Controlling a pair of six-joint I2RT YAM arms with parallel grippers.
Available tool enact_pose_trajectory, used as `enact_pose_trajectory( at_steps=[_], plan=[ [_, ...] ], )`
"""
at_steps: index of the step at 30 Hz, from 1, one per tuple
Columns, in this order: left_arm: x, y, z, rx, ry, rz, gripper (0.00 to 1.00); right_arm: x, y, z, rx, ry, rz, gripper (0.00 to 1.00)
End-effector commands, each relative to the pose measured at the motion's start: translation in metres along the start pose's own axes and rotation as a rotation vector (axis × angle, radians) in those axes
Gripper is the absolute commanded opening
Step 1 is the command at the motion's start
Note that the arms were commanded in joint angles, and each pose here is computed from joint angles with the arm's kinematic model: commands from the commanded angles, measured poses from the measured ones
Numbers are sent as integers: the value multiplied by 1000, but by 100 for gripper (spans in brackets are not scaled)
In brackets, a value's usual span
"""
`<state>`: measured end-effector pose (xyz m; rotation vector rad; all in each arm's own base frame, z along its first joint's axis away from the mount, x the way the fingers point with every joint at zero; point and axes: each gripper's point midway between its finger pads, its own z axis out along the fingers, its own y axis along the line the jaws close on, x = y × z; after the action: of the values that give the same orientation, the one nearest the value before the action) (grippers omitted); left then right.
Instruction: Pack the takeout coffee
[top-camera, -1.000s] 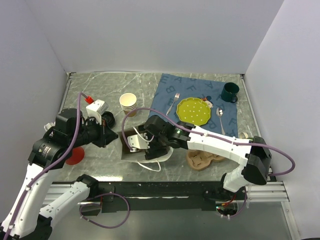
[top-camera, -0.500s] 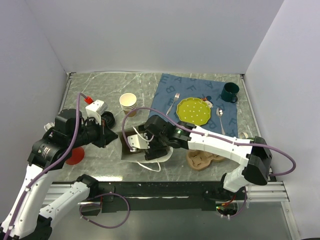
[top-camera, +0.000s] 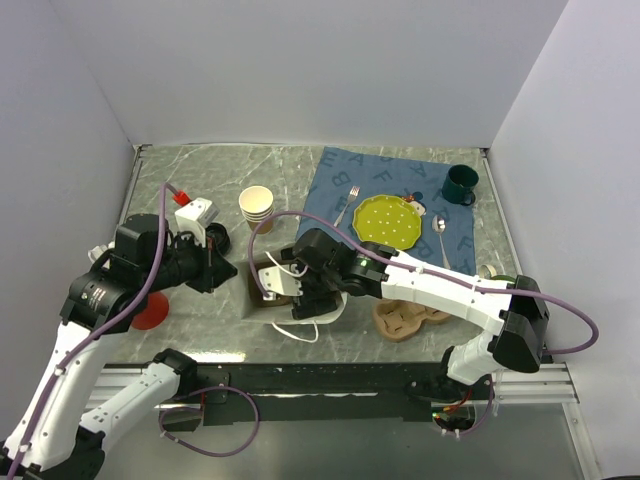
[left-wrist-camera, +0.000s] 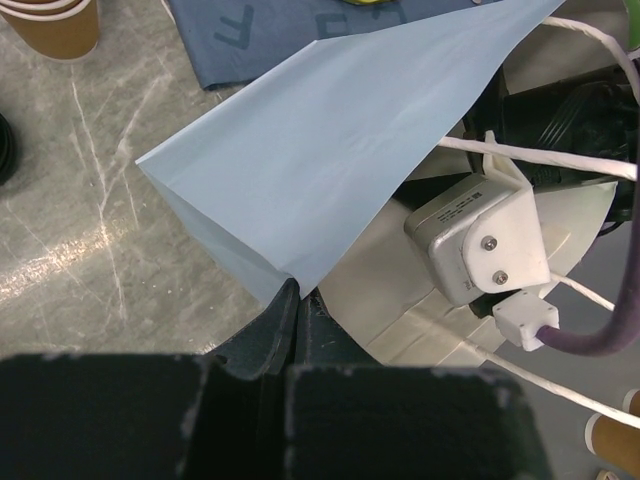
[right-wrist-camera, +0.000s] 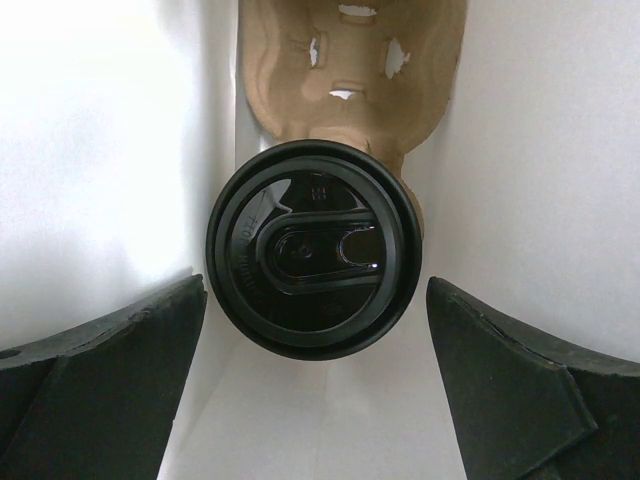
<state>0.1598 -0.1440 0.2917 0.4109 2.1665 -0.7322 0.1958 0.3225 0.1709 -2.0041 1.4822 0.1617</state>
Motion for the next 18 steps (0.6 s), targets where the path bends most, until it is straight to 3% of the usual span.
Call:
enact_pose_trajectory(
  at_steps=[1,18],
  plan=[
    [-14,-1,-7,-10,-52,30,1,-3,-12,-19,43,-14,41,99],
    [-14,2,-7,-26,-36,59,1,-12,-17,-31,32,-61,117,99]
  ],
)
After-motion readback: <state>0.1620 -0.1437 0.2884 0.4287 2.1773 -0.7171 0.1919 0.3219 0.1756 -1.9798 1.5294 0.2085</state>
